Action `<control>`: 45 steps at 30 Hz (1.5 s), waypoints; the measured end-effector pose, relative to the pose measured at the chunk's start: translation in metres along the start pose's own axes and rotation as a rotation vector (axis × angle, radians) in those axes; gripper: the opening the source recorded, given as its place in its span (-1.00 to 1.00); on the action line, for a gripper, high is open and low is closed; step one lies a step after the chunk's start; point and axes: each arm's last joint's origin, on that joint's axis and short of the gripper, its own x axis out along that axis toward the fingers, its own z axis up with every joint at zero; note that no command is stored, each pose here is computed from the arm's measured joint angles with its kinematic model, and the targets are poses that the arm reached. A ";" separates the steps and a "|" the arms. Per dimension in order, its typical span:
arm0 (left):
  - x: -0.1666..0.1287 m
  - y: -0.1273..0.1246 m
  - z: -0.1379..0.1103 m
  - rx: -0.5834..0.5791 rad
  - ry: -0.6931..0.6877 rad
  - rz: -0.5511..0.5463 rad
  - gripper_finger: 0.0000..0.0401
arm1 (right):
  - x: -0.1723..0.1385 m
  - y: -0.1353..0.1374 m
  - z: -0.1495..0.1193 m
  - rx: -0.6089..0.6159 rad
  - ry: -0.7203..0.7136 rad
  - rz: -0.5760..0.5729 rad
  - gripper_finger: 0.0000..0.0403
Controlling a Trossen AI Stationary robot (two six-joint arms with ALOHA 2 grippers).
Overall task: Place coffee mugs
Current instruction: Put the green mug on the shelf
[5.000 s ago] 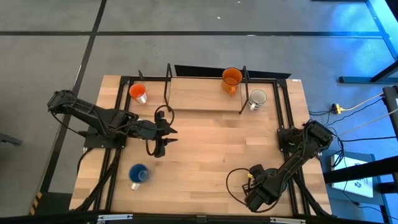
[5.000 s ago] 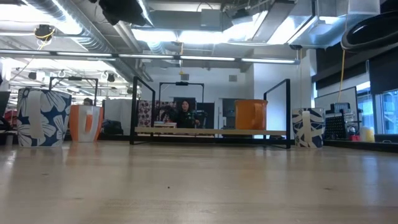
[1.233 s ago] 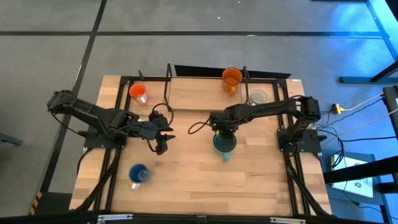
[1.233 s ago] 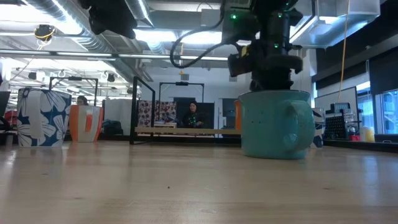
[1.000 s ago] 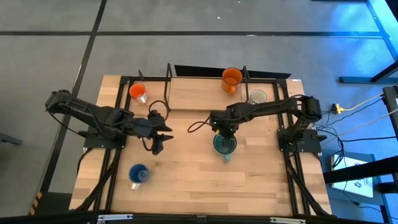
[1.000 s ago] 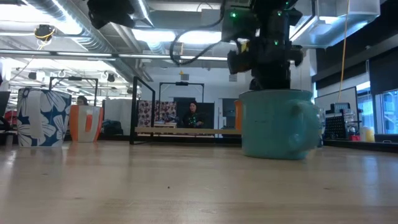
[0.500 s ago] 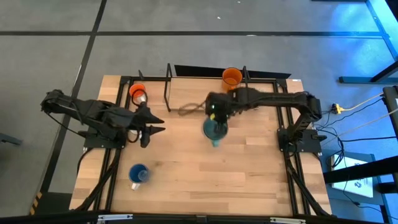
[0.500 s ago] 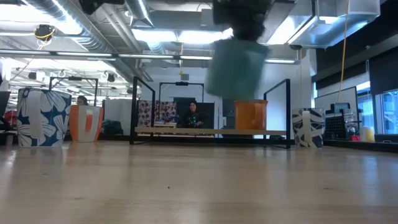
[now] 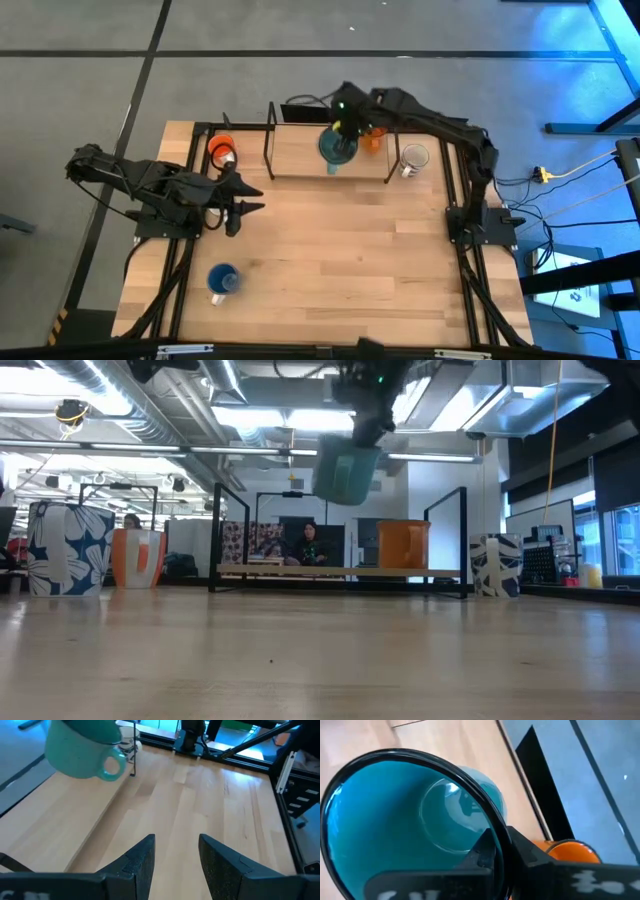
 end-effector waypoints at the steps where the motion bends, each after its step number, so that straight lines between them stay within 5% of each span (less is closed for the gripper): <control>1: 0.000 0.000 0.000 0.000 -0.002 0.004 -0.27 | 0.006 -0.007 0.001 0.000 0.010 0.003 -0.97; 9: 0.000 0.000 0.000 -0.024 -0.007 0.016 -0.27 | 0.065 -0.059 -0.007 0.069 0.131 0.063 -0.98; 17: 0.000 0.003 0.001 0.008 -0.040 0.099 -0.27 | 0.091 -0.080 -0.011 0.059 0.124 0.105 -0.97; 45: 0.007 0.020 0.006 0.014 -0.050 0.232 -0.27 | 0.129 -0.130 -0.027 0.084 0.084 0.161 -0.97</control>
